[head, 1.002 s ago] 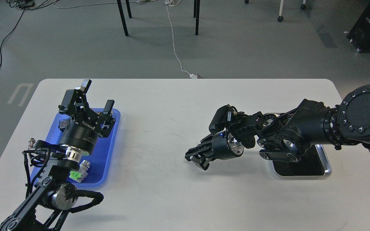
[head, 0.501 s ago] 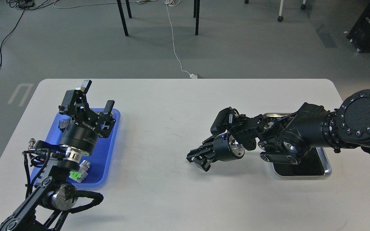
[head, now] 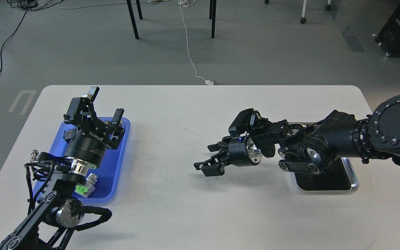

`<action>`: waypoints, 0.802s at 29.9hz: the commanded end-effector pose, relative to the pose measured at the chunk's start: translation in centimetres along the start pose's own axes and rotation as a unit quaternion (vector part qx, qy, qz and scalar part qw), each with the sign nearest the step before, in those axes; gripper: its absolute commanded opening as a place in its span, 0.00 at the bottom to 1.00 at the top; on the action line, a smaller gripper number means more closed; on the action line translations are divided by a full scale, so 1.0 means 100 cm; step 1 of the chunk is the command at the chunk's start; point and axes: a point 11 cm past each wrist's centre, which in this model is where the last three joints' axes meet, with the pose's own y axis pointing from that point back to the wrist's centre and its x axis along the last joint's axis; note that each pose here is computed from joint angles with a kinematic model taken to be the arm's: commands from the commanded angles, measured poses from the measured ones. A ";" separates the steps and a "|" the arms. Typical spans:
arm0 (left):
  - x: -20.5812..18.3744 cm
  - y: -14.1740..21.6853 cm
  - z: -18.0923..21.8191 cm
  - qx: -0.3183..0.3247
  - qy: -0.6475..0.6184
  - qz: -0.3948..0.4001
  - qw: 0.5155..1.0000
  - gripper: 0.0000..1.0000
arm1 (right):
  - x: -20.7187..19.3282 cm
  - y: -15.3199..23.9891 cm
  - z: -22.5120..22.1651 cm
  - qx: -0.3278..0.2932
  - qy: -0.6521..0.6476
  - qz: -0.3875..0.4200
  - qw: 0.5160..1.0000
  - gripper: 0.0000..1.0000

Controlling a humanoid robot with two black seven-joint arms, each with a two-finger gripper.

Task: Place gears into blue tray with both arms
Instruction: 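Carry the black part to the table center and release it, then raise the right gripper back above the metal tray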

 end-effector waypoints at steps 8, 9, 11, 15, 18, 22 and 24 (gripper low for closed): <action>-0.003 0.000 -0.002 0.002 0.004 -0.002 1.000 0.98 | 0.028 0.076 0.034 -0.027 -0.283 0.216 0.934 0.96; -0.004 0.000 -0.003 0.002 0.005 -0.002 1.000 0.98 | 0.028 0.081 0.036 -0.025 -0.308 0.236 0.921 0.96; -0.005 0.000 -0.006 0.004 0.007 -0.003 1.000 0.98 | 0.029 0.091 0.041 -0.023 -0.355 0.280 0.891 0.96; -0.005 0.001 -0.008 0.009 0.007 -0.005 1.000 0.98 | 0.037 0.122 0.062 -0.022 -0.451 0.378 0.808 0.96; -0.005 0.001 -0.009 0.010 0.006 -0.006 1.000 0.98 | 0.043 0.141 0.070 -0.008 -0.511 0.432 0.743 0.96; -0.003 0.001 -0.008 0.011 0.004 -0.006 1.000 0.98 | 0.040 0.167 0.083 -0.002 -0.560 0.470 0.682 0.96; -0.003 0.001 -0.008 0.009 0.005 -0.006 1.000 0.98 | 0.037 0.174 0.087 0.012 -0.587 0.470 0.659 0.96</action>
